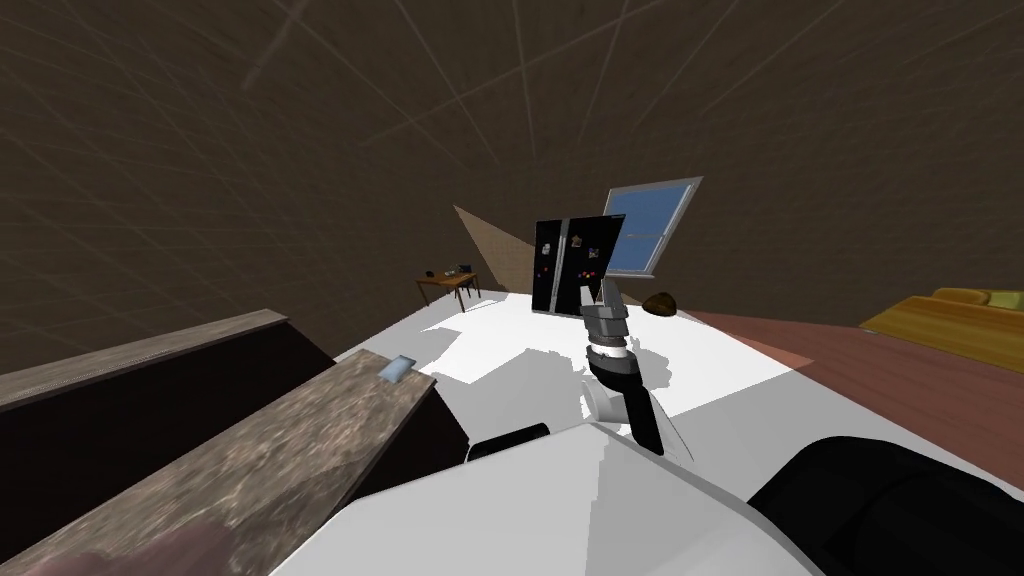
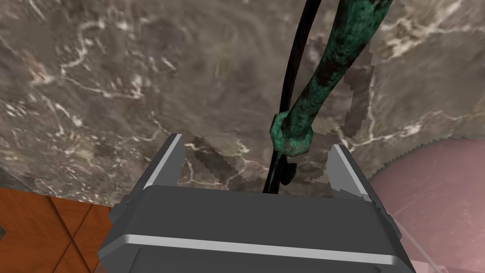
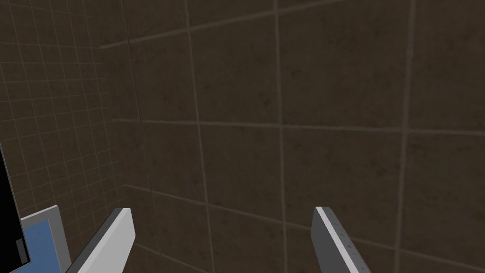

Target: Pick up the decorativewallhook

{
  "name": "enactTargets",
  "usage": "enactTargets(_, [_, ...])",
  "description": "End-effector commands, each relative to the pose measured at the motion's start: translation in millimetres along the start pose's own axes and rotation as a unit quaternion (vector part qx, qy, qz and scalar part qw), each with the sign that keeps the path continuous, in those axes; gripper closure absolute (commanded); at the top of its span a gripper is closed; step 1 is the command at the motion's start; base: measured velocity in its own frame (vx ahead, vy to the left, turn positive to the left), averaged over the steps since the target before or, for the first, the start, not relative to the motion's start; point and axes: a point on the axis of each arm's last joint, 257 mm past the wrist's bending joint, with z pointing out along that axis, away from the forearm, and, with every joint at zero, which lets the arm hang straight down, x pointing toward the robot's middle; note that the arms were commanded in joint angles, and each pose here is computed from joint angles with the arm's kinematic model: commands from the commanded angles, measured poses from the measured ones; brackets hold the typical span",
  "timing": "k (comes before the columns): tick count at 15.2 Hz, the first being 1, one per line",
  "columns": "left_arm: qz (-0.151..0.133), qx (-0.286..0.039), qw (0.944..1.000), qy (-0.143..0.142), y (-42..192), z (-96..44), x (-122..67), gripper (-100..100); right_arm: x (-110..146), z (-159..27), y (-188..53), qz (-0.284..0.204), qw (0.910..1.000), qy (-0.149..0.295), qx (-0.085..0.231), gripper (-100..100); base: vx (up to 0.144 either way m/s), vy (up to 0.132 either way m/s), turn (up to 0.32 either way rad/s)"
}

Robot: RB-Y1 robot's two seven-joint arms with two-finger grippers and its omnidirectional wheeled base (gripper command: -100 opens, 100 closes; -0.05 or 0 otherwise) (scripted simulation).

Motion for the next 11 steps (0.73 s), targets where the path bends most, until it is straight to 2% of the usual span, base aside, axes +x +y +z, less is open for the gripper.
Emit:
enactTargets(1, [0.000,0.000,1.0000,0.000,0,0.0,0.0,100,0,0.0,0,0.000,1.0000,0.000,0.000,0,0.025,-0.006,0.002])
enactTargets(5, [0.008,0.005,0.9999,0.003,-2,-1.6,1.8,100,0,0.0,0,0.000,1.0000,0.000,0.000,0,0.006,0.000,-0.018])
enactTargets(6, [-0.013,-0.001,0.9999,0.000,9,-4.3,2.4,100,0,0.0,0,0.000,1.0000,0.000,0.000,0,-0.085,0.010,-0.152])
enactTargets(8, [-0.013,-0.001,0.9999,0.000,9,-4.3,2.4,100,0,0.1,0,0.000,1.0000,0.000,0.000,0,-0.166,0.020,-0.162])
enactTargets(11, [-0.033,-0.003,0.9994,0.000,26,-11.8,5.0,100,0,0.1,0,0.000,1.0000,0.000,0.000,0,-0.173,0.029,-0.152])
